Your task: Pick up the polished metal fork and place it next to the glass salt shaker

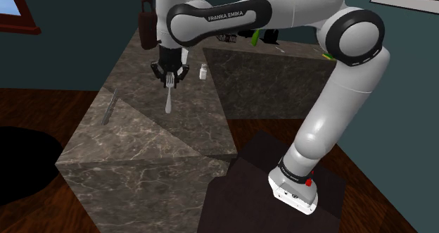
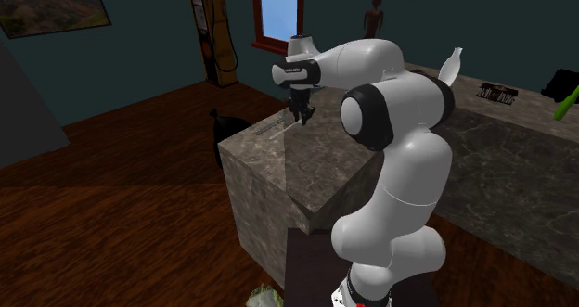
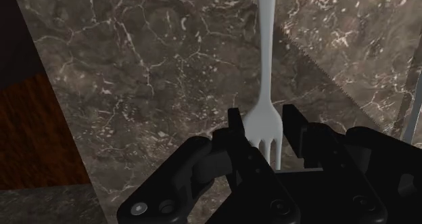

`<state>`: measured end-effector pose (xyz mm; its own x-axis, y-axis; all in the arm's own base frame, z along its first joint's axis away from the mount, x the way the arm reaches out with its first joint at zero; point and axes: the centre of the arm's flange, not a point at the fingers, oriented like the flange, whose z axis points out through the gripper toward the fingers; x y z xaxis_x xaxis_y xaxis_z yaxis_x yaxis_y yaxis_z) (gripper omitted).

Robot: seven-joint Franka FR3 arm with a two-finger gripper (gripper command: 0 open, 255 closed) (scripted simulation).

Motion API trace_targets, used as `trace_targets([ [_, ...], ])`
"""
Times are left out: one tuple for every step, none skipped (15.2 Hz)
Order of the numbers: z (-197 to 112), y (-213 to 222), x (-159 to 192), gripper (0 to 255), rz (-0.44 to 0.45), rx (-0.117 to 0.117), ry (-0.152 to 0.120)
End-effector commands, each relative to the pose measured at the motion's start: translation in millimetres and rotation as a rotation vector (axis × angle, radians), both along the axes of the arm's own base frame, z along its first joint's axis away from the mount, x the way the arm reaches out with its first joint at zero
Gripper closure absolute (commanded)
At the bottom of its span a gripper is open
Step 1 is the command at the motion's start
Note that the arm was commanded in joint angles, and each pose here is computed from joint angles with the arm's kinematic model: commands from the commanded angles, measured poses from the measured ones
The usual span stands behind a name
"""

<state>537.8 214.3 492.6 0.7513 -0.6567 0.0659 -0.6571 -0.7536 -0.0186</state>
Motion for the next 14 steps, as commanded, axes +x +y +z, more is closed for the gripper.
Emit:
trace_targets([
  [1, -26, 2, 255, 0.001, 0.000, 0.000],
  [1, -39, 3, 255, 0.001, 0.000, 0.000],
  [1, -52, 5, 255, 0.001, 0.000, 0.000],
  [1, -65, 6, 255, 0.001, 0.000, 0.000],
  [1, -78, 8, 255, 0.001, 0.000, 0.000],
  [1, -91, 9, 255, 0.001, 0.000, 0.000],
  [1, -104, 10, 255, 0.001, 0.000, 0.000],
  [1, -118, 12, 255, 0.001, 0.000, 0.000],
  [1, -131, 13, 255, 0.001, 0.000, 0.000],
  [1, -144, 15, 255, 0.001, 0.000, 0.000],
  [1, -157, 16, 255, 0.001, 0.000, 0.000],
  [1, -170, 18, 255, 0.001, 0.000, 0.000],
  [1, -183, 19, 255, 0.001, 0.000, 0.000],
  [1, -196, 21, 255, 0.001, 0.000, 0.000],
])
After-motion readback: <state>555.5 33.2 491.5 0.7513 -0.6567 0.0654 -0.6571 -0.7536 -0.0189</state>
